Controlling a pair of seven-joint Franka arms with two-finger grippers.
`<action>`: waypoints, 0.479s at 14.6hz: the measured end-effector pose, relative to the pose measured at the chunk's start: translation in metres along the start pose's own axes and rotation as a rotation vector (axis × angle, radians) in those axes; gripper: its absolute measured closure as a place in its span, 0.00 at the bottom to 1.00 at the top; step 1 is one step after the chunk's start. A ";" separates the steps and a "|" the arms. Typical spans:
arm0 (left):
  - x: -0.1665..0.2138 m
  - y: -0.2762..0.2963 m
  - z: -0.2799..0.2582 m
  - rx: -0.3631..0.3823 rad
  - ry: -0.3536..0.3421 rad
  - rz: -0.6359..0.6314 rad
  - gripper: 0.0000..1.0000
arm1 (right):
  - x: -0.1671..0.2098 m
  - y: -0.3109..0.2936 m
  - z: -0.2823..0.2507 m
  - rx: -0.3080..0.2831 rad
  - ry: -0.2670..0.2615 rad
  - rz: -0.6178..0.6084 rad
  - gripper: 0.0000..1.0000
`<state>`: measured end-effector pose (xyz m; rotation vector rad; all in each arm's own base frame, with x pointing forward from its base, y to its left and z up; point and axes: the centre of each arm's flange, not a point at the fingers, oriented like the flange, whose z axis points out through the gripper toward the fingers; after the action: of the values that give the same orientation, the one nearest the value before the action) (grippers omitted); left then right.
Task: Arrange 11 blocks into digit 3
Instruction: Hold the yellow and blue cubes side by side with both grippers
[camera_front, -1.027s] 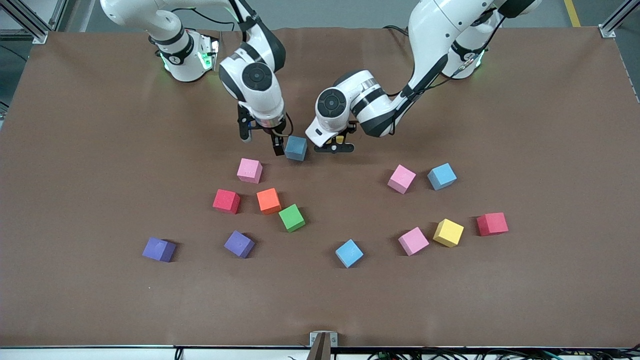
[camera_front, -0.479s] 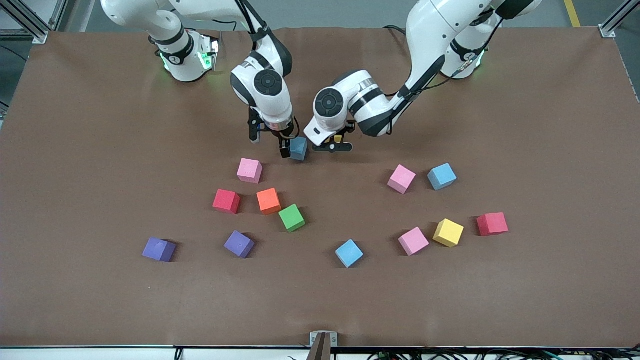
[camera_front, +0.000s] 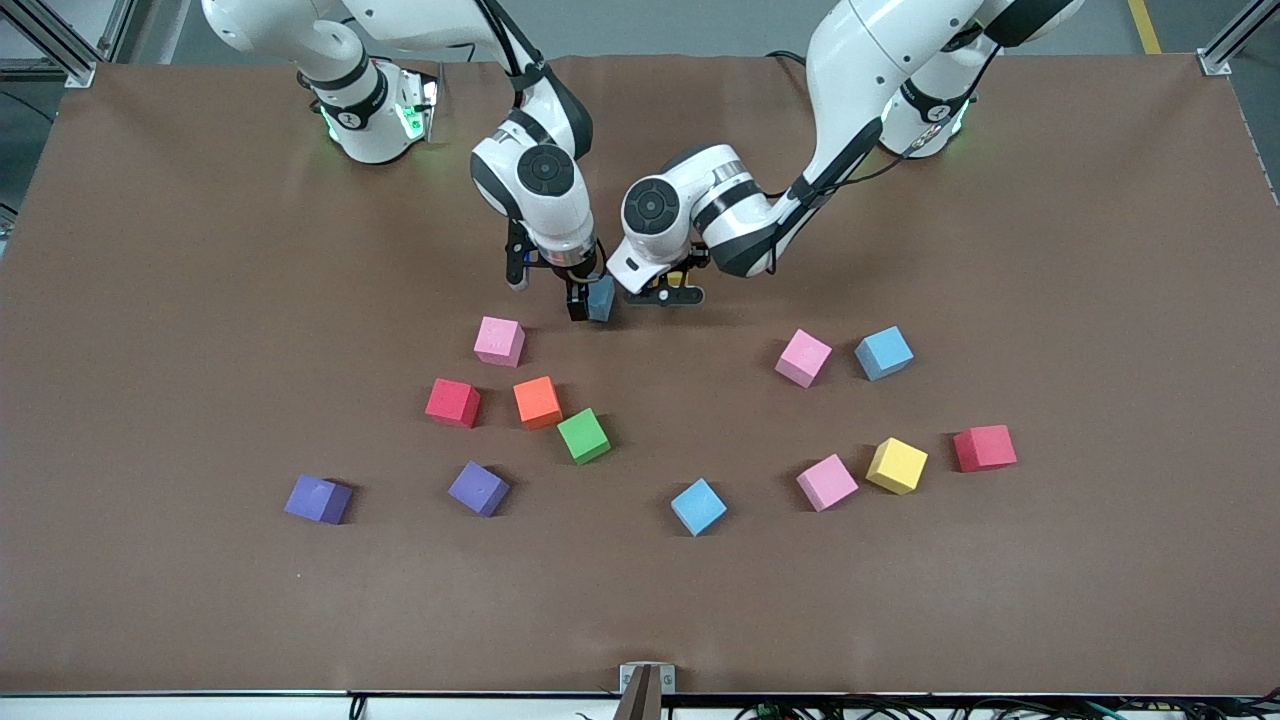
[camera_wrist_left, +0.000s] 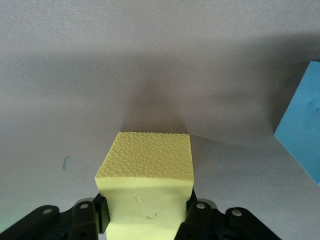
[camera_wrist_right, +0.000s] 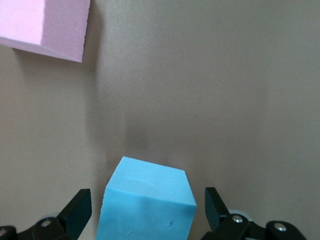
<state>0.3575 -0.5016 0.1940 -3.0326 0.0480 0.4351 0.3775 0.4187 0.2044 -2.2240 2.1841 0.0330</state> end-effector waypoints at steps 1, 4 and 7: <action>0.000 0.000 0.000 -0.001 0.000 -0.004 0.44 | 0.000 0.000 0.002 0.004 -0.003 0.006 0.00; 0.004 0.004 -0.002 -0.010 0.001 -0.023 0.44 | -0.002 0.001 0.009 0.013 -0.011 0.009 0.05; 0.003 0.009 -0.001 -0.014 0.001 -0.024 0.44 | -0.007 0.003 0.010 0.026 -0.024 0.002 0.35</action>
<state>0.3602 -0.5108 0.1939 -3.0441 0.0090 0.4333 0.3743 0.4255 0.1944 -2.1958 2.1619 0.0315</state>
